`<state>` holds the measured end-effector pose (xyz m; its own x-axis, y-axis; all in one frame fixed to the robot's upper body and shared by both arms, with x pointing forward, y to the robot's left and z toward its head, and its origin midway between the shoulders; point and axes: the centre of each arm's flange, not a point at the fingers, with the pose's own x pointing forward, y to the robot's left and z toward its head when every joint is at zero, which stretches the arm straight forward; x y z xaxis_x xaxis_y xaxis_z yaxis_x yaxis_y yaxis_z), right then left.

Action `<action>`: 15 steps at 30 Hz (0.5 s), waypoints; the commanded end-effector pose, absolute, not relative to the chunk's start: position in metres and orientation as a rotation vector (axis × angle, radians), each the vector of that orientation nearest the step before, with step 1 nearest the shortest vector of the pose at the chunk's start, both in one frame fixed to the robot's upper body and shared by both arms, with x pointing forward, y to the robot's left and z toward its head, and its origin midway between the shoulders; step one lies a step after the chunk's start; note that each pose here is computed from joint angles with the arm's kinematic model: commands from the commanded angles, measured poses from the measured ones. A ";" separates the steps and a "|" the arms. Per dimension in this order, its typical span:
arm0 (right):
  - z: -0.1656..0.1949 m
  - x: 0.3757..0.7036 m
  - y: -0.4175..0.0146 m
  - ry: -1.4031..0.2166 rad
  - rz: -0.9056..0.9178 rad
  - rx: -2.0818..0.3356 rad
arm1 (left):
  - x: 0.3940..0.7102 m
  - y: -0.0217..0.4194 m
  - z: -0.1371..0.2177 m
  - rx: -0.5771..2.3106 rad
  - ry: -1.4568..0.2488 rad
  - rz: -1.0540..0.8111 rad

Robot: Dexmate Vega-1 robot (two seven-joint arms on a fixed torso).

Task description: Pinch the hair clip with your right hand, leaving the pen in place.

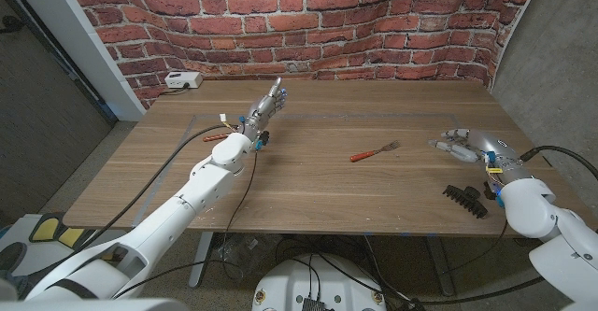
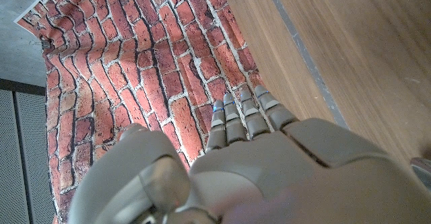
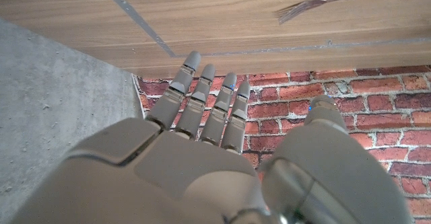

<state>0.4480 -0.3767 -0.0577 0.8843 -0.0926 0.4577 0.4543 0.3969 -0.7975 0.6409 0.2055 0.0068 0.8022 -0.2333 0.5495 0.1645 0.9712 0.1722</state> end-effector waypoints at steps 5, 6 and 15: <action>-0.034 0.478 -0.359 -0.519 -0.279 -0.918 | 0.634 0.209 0.009 0.125 -0.626 -0.234; -0.033 0.480 -0.358 -0.527 -0.271 -0.907 | 0.633 0.210 0.009 0.128 -0.626 -0.232; -0.021 0.501 -0.347 -0.592 -0.210 -0.814 | 0.632 0.213 0.010 0.120 -0.629 -0.209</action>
<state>0.4801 -0.3577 -0.0366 0.8475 -0.0042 0.5309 0.4355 0.5774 -0.6906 0.6343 0.2097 0.0088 0.7897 -0.2483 0.5610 0.1744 0.9676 0.1827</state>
